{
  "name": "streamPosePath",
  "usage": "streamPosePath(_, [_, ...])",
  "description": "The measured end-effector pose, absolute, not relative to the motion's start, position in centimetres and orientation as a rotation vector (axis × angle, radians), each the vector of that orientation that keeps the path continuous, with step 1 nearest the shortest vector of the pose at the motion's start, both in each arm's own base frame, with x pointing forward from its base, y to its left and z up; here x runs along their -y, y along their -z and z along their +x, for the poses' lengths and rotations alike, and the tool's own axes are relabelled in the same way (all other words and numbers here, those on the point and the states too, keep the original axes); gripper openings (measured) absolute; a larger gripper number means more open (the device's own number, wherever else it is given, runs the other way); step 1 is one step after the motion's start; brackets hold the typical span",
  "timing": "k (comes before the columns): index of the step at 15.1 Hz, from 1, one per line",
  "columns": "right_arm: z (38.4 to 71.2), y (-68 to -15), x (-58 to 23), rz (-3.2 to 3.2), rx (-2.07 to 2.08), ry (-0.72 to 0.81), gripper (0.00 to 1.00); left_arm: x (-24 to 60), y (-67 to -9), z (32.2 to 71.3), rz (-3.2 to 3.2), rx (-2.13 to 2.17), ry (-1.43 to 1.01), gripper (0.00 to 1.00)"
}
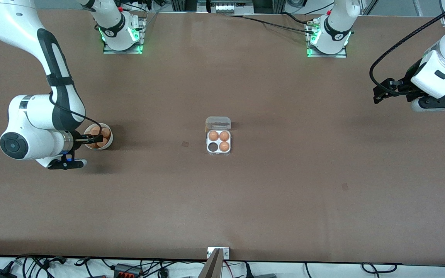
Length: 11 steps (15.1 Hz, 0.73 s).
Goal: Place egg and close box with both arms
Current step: 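Lower the right gripper into the bowl and grasp one brown egg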
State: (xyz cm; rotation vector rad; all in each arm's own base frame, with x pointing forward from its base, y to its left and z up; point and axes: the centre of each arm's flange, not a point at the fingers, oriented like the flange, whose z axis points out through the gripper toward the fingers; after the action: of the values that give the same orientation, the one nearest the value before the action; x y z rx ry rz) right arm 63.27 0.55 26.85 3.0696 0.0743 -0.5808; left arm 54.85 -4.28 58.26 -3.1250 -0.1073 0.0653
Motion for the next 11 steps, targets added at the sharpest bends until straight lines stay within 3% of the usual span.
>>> streamPosePath(9, [62.7, -24.1, 0.4, 3.043, -0.061, 0.668, 0.98, 3.8, -58.3, 54.9, -3.125, 0.122, -0.065, 1.00])
streamPosePath(11, [62.6, -23.8, 0.4, 3.040, -0.061, 0.682, 0.86, 3.5, -58.3, 54.9, -3.125, 0.130, -0.065, 1.00])
